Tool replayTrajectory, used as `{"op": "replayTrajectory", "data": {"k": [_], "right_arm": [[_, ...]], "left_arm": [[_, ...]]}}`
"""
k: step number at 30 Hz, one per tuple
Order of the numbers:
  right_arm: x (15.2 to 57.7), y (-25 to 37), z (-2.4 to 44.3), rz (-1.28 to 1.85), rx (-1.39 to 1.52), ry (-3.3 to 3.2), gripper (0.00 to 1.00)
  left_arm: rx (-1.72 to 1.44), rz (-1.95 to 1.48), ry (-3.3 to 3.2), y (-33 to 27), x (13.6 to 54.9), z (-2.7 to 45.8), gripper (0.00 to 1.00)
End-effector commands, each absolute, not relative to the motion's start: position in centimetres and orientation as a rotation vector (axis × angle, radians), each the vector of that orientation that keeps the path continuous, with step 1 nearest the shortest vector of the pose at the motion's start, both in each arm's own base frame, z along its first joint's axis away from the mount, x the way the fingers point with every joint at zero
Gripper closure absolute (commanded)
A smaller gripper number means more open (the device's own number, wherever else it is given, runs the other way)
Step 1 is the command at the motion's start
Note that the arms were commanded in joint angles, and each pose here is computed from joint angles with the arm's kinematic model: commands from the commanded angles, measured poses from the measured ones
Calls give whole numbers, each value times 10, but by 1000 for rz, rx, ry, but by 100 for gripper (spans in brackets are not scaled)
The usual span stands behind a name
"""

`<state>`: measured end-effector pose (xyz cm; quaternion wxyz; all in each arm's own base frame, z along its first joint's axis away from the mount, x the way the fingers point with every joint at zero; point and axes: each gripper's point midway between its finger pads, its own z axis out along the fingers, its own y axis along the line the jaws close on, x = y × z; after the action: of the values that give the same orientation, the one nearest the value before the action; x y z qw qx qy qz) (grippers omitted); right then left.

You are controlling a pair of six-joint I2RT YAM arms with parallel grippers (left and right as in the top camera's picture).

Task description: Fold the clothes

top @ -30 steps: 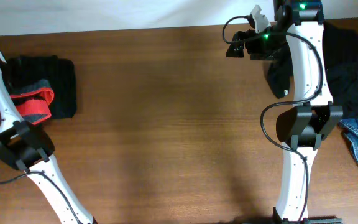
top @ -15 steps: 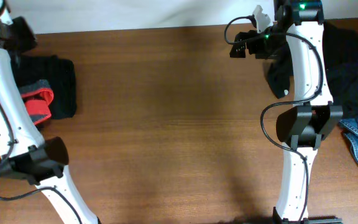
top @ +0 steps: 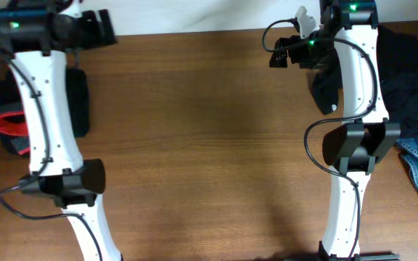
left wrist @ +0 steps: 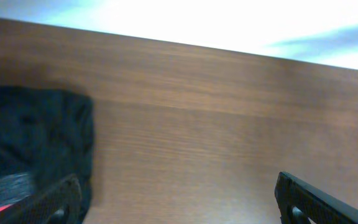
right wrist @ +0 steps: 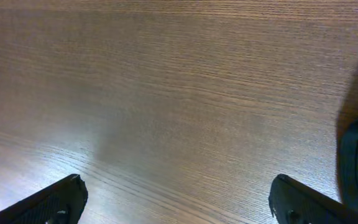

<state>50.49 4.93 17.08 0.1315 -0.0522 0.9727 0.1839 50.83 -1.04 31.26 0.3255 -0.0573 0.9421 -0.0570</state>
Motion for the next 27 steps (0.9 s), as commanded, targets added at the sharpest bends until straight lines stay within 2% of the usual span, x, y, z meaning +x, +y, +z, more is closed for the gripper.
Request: {"op": "replayTrajectory", "data": {"k": [1,8,11,14,18,19,20,25,27], "right_arm": [[505,46,162,524,-156,2841,1],[503,52,174,519,-179,2818,1],[495,70,213,508,-245,2741,1],[467,99,289,492,-354,2581,1],[421,113,343,489,-417,2481,1],[400,114,353,490,-429,2471,1],[360,110,361,493,-431,2478,1],[263,97,349,498,-424,2512,1],[239,92,345,493,-414,2507,1]], "left_arm": [[-66,-197,2461,-44,508,316,1],[41,-231,2493,-92,514,296,1],[-99,-186,2523,-87,519,282,1],[-431,-18,2485,-54,524,272,1],[-475,-2,2466,-51,529,269,1],[-475,1,2471,-51,530,267,1],[-476,0,2471,-51,530,267,1],[-475,1,2472,-51,530,267,1],[-475,1,2472,-51,530,267,1]]}}
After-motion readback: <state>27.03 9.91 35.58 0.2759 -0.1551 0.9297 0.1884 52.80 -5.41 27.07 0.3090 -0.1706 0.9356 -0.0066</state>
